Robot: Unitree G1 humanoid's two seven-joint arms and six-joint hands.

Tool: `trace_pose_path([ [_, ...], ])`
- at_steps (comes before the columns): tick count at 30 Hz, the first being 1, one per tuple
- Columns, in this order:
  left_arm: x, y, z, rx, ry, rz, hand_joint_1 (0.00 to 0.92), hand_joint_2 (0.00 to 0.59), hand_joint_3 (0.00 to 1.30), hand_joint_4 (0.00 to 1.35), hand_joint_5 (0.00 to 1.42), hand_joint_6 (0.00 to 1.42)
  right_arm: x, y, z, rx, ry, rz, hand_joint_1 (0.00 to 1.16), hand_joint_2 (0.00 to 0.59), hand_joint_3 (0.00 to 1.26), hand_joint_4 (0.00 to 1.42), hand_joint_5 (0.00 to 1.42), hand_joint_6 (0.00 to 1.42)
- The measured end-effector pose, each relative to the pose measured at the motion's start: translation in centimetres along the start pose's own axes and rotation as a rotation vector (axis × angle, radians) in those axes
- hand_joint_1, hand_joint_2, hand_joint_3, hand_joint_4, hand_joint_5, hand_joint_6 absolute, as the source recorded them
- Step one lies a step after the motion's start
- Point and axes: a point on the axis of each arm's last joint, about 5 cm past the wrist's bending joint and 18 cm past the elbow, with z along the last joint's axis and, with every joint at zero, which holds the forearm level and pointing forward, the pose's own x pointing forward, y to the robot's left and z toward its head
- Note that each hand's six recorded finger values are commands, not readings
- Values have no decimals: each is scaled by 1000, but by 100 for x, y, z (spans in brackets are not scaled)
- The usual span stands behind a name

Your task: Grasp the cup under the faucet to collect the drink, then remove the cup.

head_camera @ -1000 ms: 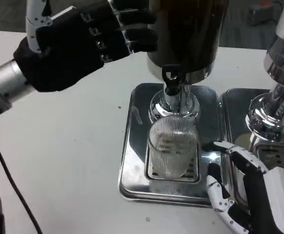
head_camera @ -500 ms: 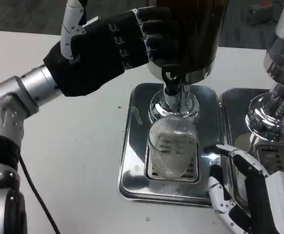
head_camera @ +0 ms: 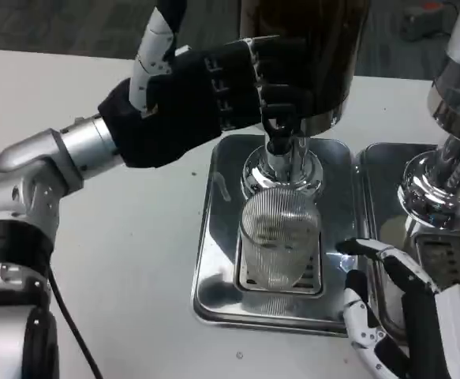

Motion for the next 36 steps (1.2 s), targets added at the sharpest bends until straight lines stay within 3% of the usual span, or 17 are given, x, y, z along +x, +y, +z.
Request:
trace_pose_path([
  [12,147,-44,-92,44,29,-16,0,25,242,161,220,89,-18,6,-1,9,13,-6,414,540,460,337,303,265],
  [21,216,-62,-69,124,43,-26,0,19,242,161,209,86,-51,6,-5,16,31,-9,412,540,465,337,305,266],
  [36,285,-115,3,401,82,-17,0,13,231,130,181,0,-94,0,-13,20,54,-10,410,540,468,344,314,266],
])
